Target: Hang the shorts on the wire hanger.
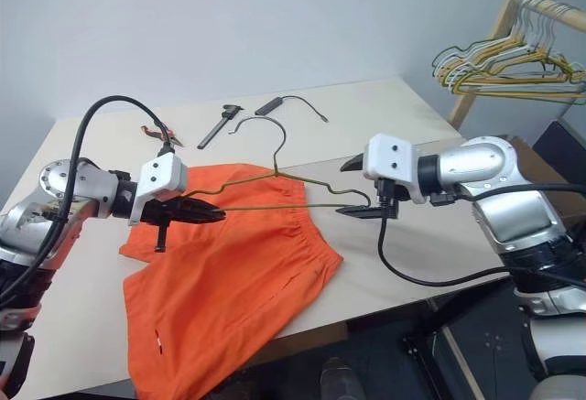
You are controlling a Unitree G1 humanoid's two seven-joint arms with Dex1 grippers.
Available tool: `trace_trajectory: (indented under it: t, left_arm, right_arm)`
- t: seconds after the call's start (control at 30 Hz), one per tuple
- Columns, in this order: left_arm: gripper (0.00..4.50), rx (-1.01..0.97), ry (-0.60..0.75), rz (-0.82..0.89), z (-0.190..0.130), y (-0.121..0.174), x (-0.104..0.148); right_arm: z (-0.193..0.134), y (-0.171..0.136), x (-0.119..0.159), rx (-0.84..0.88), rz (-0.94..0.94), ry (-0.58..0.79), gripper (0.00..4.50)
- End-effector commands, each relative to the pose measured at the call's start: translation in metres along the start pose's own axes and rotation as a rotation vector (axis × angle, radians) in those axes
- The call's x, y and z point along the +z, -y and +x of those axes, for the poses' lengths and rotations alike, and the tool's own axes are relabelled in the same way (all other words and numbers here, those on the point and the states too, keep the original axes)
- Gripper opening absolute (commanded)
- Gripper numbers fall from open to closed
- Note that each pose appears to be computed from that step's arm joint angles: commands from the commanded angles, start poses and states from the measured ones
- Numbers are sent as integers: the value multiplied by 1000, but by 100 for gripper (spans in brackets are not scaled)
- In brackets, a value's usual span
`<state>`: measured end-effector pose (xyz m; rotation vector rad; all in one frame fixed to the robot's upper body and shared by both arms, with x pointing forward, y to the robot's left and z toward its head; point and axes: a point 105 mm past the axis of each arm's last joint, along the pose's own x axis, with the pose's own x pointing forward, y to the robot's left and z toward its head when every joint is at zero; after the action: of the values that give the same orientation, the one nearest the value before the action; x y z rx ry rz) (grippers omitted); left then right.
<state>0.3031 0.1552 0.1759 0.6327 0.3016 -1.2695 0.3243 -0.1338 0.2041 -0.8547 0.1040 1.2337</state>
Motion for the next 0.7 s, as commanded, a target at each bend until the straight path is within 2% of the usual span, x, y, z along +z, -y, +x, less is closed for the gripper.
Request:
trace_trajectory:
  t: [0.03, 0.37, 0.57, 0.6, 0.63, 0.7]
  left_arm:
    - [0, 31, 30, 40, -7, -3, 12]
    - [0, 14, 23, 50, -6, -1, 12]
    - [0, -7, 122, 170, -3, 3, 16]
    - [55, -29, 113, 167, -3, 4, 14]
    - [65, -31, 125, 158, -6, 3, 14]
    - [120, -2, 144, 142, -11, -4, 14]
  right_arm:
    - [5, 3, 0, 4, -57, -60, 364]
    - [10, -1, 9, 59, -56, -39, 11]
    - [6, -15, 9, 103, -64, -14, 4]
    - [5, -18, 8, 107, -61, -13, 0]
    - [2, -22, 4, 107, -41, -15, 0]
    - [-5, -29, -3, 100, 8, -19, 0]
